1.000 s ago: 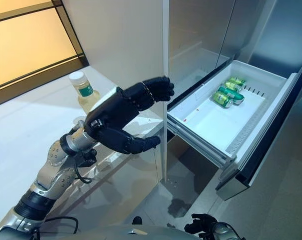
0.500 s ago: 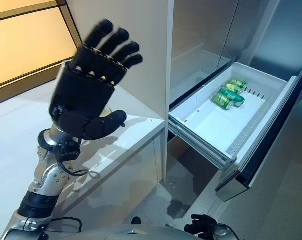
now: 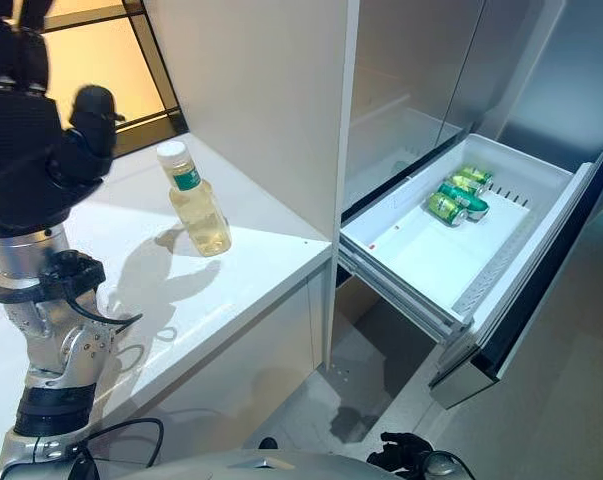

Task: Put drinks into fridge and close the fridge

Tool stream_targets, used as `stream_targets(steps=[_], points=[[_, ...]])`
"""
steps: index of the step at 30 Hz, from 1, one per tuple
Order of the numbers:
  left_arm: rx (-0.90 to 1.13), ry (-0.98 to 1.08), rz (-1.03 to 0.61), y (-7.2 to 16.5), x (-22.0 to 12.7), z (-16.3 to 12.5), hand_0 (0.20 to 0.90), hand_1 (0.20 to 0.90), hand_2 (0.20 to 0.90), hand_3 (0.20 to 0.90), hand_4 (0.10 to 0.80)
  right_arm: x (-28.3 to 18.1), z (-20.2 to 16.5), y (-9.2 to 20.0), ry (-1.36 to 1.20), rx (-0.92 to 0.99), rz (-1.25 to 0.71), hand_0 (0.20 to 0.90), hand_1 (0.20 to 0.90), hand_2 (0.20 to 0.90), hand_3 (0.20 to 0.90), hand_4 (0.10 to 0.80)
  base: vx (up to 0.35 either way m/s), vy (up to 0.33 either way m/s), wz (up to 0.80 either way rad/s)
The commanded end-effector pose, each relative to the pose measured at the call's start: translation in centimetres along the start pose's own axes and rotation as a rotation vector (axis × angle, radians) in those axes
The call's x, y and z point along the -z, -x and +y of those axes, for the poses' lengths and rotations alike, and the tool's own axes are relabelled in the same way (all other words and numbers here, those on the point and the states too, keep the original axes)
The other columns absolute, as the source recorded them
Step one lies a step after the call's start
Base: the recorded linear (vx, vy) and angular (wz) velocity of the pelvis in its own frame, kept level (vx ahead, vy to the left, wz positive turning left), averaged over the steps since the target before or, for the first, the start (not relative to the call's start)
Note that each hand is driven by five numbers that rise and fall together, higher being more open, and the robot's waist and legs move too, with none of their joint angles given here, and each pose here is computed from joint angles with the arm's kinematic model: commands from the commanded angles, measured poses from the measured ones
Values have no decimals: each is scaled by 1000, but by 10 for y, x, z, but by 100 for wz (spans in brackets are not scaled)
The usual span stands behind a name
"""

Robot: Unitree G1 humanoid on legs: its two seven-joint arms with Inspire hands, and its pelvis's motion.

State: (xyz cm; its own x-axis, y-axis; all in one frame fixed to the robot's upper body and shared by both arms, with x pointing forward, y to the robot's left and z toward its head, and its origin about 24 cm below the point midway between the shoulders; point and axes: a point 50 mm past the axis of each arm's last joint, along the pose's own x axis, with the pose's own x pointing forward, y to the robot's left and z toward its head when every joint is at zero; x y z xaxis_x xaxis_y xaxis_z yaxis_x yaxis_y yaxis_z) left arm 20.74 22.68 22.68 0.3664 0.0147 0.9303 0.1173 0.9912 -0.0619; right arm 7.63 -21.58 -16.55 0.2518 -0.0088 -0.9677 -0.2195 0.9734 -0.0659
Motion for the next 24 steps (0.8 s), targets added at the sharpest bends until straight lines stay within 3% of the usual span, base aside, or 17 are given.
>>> stream_targets(steps=[1, 8, 14, 24], points=[[-73, -242, -81, -10, -14, 18, 900, 900, 900, 900, 800, 13, 5, 1, -11, -14, 36, 900, 900, 900, 900, 800, 0, 0, 0], [-120, -510, 234, 17, 15, 41, 900, 900, 900, 900, 800, 8, -3, 2, -23, -2, 36, 900, 900, 900, 900, 800, 16, 6, 10], [-82, -567, 432, 29, 31, 51, 900, 900, 900, 900, 800, 7, -10, 3, -39, 6, 40, 900, 900, 900, 900, 800, 5, 1, 3], [-113, -570, 557, 38, 38, 64, 900, 900, 900, 900, 800, 9, -13, 4, -44, 11, 49, 900, 900, 900, 900, 800, 0, 0, 0]])
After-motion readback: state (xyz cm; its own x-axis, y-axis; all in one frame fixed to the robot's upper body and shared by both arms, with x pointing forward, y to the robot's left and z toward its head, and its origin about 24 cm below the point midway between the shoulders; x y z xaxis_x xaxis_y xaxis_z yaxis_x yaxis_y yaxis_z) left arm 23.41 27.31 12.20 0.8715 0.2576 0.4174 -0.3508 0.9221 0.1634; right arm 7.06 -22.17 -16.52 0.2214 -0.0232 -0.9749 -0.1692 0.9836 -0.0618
